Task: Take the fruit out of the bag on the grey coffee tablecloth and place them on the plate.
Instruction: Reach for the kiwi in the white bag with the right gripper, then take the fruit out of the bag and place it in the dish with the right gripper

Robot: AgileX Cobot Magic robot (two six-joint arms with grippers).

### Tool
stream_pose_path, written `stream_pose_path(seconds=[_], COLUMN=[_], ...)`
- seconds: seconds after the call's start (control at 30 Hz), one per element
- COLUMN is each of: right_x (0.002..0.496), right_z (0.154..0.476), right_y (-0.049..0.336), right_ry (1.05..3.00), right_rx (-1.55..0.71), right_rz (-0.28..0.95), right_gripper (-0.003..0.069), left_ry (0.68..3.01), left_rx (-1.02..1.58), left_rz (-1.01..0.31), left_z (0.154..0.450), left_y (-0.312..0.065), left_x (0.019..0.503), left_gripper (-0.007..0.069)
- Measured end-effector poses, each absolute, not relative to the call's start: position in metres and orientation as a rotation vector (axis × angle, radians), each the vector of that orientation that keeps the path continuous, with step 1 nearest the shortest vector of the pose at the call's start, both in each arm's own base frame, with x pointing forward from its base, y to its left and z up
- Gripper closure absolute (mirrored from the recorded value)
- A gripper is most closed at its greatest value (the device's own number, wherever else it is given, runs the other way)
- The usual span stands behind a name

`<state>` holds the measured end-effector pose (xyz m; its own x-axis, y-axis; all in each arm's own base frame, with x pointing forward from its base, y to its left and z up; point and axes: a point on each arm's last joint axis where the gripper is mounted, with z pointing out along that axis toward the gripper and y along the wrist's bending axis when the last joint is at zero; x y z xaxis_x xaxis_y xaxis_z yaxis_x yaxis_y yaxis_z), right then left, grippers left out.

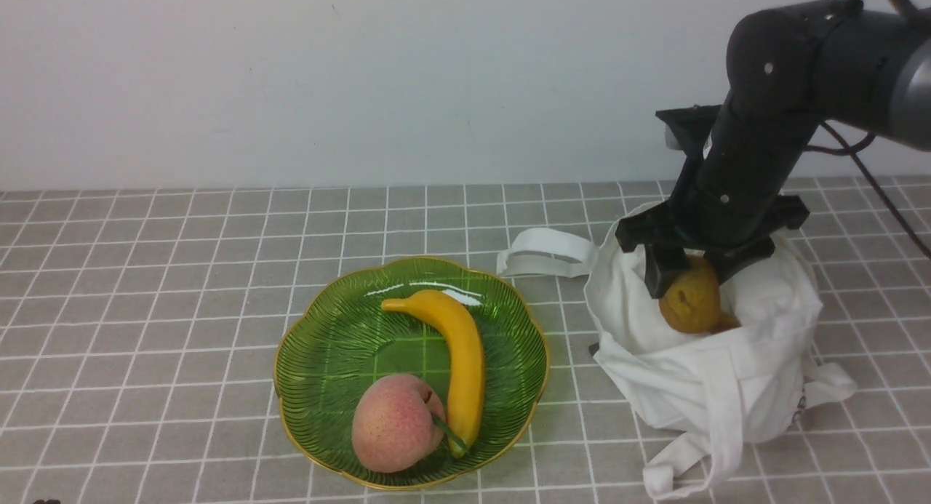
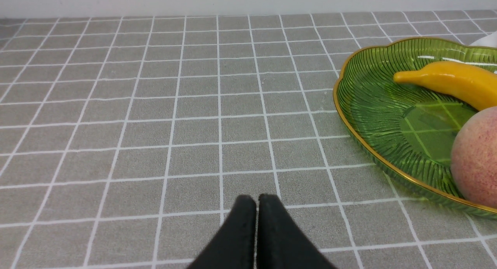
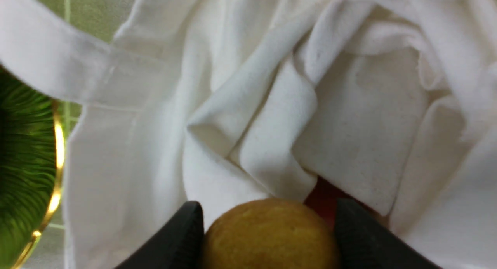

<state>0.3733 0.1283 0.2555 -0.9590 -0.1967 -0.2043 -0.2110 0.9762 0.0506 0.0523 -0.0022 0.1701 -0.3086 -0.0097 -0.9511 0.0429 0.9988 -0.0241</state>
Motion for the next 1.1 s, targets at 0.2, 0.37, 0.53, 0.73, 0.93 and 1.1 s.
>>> stream_pose_path(seconds=[0.2, 0.37, 0.53, 0.73, 0.93, 1.1], right_x=[0.352, 0.339, 0.333, 0.338, 0.352, 0.358], right_z=[0.31, 0.34, 0.337, 0.283, 0.226, 0.203], right_y=[0.125, 0.135, 0.172, 0.233, 0.25, 0.252], right_ry=[2.781, 2.653, 2.6, 2.629, 2.691, 2.73], right_rx=[-0.292, -0.324, -0.447, -0.607, -0.696, -0.703], right_rz=[0.211, 0.42, 0.607, 0.599, 0.463, 0.433], right_gripper=[0.027, 0.027, 0.027, 0.027, 0.027, 0.0233], left_ry=[1.884, 1.884, 1.884, 1.884, 1.884, 1.884], left_rx=[0.024, 0.024, 0.024, 0.024, 0.024, 0.024], left_rz=[-0.052, -0.052, -0.052, -0.052, -0.052, -0.052], left_z=[0.17, 0.17, 0.17, 0.17, 0.17, 0.17], left_y=[-0.002, -0.002, -0.002, -0.002, -0.002, -0.002], left_x=[0.052, 0.052, 0.052, 0.052, 0.052, 0.052], left_gripper=[0.0633, 0.0633, 0.0633, 0.0633, 0.0633, 0.0633])
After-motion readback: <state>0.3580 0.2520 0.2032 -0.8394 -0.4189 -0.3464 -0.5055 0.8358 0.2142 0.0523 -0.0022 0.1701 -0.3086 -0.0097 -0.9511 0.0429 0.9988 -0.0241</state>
